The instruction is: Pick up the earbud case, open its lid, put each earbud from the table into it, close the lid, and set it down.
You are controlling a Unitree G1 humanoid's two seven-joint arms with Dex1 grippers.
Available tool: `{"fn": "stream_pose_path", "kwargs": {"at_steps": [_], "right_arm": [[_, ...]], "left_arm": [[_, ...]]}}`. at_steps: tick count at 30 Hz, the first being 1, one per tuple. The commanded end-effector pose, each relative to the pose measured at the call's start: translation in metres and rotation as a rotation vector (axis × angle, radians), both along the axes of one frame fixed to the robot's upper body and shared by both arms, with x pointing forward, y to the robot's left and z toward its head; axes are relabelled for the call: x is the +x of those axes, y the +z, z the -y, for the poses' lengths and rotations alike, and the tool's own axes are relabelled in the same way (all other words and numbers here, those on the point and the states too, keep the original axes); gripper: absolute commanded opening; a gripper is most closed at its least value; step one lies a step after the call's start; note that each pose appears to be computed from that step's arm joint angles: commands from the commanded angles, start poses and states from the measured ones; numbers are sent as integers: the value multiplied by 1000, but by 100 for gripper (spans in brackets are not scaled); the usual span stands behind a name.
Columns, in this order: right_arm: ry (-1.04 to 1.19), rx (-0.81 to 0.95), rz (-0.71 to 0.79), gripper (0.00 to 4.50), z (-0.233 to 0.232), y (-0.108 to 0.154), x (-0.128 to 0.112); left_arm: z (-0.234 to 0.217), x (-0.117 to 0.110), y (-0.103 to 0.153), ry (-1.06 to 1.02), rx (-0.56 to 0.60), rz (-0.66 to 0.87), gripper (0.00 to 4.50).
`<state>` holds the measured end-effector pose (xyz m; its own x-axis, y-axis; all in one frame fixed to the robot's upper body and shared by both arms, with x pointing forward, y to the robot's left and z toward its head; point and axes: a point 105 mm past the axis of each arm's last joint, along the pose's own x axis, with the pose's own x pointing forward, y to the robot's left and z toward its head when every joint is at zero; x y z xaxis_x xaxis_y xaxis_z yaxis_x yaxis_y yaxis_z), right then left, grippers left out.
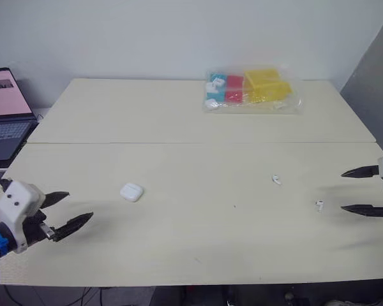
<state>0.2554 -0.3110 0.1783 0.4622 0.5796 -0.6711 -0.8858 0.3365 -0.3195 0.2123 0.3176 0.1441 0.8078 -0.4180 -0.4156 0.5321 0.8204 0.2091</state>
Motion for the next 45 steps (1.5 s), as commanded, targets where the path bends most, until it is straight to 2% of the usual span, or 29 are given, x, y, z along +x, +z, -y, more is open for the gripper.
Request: {"fn": "stream_pose_path", "kwargs": {"at_steps": [1, 19, 22, 27, 34, 41, 45], "right_arm": [[5, -11, 28, 448, 0, 5, 1], [-7, -4, 35, 448, 0, 4, -2], [7, 74, 47, 448, -16, 14, 0], [160, 107, 56, 448, -59, 23, -2], [338, 400, 117, 448, -144, 67, 3], [415, 388, 59, 448, -160, 56, -1], [453, 382, 79, 448, -171, 49, 1]], "left_arm": [[-4, 0, 7, 14, 30, 33, 450], [4, 0, 6, -2, -34, 14, 450], [10, 0, 1, -10, -46, -12, 450], [16, 9, -6, 23, -54, -2, 450], [31, 16, -15, 51, -81, -4, 450], [37, 23, -16, 51, -95, 4, 450], [45, 33, -25, 35, -68, -15, 450]]}}
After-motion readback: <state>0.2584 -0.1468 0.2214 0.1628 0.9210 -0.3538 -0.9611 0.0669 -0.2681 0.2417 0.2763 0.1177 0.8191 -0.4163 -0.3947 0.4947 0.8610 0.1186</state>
